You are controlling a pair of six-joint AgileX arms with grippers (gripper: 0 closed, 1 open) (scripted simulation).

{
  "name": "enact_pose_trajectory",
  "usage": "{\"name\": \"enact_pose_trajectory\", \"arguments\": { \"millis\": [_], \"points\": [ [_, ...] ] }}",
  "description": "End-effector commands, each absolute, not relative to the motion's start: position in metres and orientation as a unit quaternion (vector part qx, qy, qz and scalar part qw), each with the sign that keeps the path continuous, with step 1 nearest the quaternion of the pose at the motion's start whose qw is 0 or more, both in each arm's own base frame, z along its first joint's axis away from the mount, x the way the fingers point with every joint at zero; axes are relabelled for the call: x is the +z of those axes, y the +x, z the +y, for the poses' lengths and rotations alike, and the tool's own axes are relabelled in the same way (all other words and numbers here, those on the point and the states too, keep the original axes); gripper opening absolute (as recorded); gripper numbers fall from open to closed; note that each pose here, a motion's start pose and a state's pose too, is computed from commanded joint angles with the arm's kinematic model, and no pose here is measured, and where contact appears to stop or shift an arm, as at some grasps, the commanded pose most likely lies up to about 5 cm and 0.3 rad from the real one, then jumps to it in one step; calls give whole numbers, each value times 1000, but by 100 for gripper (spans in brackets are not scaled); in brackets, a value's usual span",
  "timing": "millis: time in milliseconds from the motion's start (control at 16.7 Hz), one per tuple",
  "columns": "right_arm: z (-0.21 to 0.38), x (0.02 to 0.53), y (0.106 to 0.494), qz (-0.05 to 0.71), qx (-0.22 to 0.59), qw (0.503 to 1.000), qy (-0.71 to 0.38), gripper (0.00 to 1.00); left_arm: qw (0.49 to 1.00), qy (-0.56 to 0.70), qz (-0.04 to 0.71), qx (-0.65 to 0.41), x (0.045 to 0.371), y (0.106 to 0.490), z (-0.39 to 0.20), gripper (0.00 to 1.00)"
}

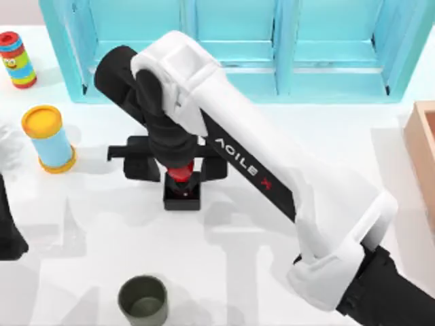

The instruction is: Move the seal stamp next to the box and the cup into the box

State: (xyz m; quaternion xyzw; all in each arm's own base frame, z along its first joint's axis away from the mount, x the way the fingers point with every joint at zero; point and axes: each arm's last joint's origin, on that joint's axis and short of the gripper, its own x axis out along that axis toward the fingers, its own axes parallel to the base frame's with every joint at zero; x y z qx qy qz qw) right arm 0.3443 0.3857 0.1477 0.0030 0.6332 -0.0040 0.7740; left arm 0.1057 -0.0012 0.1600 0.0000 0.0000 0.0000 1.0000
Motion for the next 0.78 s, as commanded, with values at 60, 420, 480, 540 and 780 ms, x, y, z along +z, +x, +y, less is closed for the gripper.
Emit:
{"name": "enact_pose_trajectory", "arguments": {
  "millis": [60,420,480,540,780],
  "points": [
    [386,148,344,633,-4,774,3,40,1000,0,0,0,160,106,-1,100],
    [386,148,344,633,-4,774,3,0,1000,0,0,0,160,106,-1,100],
    [386,148,344,633,-4,774,3,0,1000,0,0,0,160,106,-1,100],
    [386,148,344,633,-4,774,3,0,1000,0,0,0,160,106,-1,100],
    [386,148,344,633,-4,774,3,0,1000,0,0,0,160,106,-1,100]
  ]
}}
